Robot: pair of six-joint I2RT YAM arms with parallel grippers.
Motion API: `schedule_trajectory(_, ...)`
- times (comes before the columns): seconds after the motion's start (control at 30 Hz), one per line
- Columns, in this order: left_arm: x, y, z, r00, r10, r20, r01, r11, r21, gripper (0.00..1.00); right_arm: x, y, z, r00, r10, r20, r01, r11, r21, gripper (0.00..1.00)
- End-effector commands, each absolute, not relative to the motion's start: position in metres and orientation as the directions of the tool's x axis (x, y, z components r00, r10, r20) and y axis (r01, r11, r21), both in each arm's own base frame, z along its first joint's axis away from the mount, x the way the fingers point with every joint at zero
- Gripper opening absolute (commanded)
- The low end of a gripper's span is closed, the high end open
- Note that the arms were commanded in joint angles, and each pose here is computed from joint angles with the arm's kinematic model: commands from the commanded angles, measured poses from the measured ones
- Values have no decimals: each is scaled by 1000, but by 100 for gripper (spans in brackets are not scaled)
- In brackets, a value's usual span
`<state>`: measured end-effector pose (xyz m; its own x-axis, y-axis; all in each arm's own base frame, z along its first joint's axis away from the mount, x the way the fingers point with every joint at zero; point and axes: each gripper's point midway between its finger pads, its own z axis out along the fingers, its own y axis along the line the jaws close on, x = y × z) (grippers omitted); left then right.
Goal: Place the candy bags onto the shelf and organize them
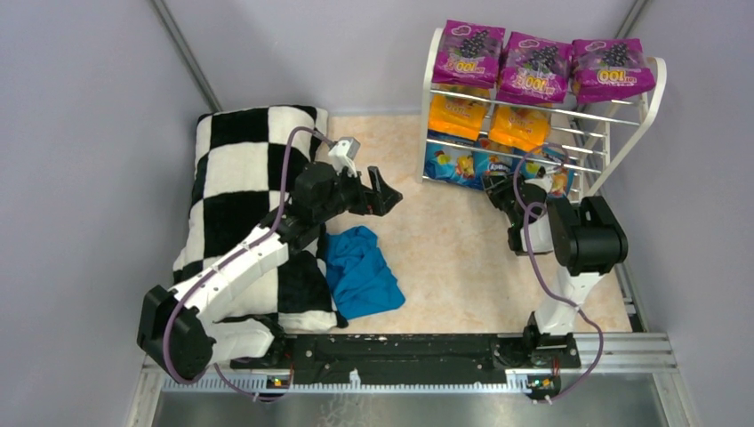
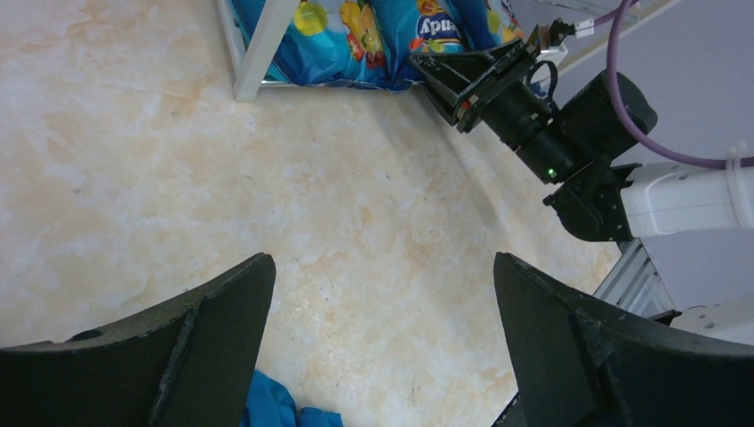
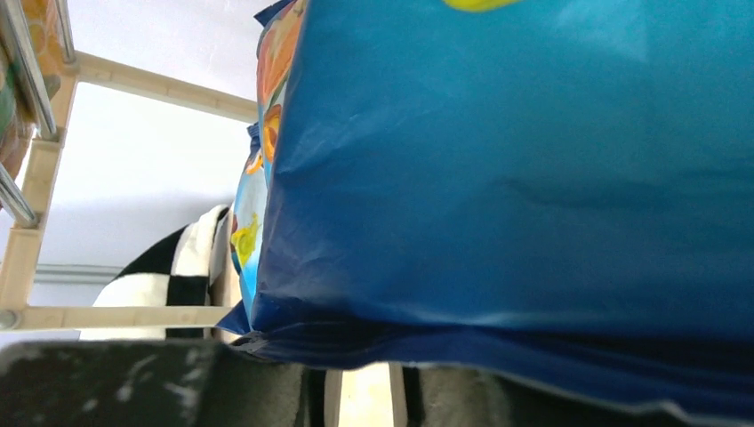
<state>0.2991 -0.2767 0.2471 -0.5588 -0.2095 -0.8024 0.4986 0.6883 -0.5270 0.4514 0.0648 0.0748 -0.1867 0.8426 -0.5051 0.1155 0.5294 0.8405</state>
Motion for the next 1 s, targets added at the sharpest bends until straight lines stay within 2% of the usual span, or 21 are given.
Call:
schedule_trajectory(0.0,294,-264,281,-473,-233,-850,531,695,-485,99,453,65,82,-207,810,-548,120,577,808,39)
schedule_trajectory(0.1,291,-255,286,-450,-233,-862,522,715,-466,99,438,72,83,-268,784,-560,136,606,784,56)
schedule_trajectory(0.2,286,-249,291,-437,-219,-872,525,725,-445,99,417,76,79,-327,763,-558,163,627,762,67)
schedule_trajectory(0.43,272,-242,302,-425,-231,-875,542,710,-451,99,377,66,82,-387,678,-625,187,722,667,80)
schedule_trajectory(0.67,260,-237,307,-423,-228,-877,560,696,-450,99,362,14,83,-314,715,-624,264,698,666,79)
schedule_trajectory(0.97,260,-241,305,-427,-209,-880,578,685,-444,99,382,-2,88,-253,725,-640,241,688,684,61)
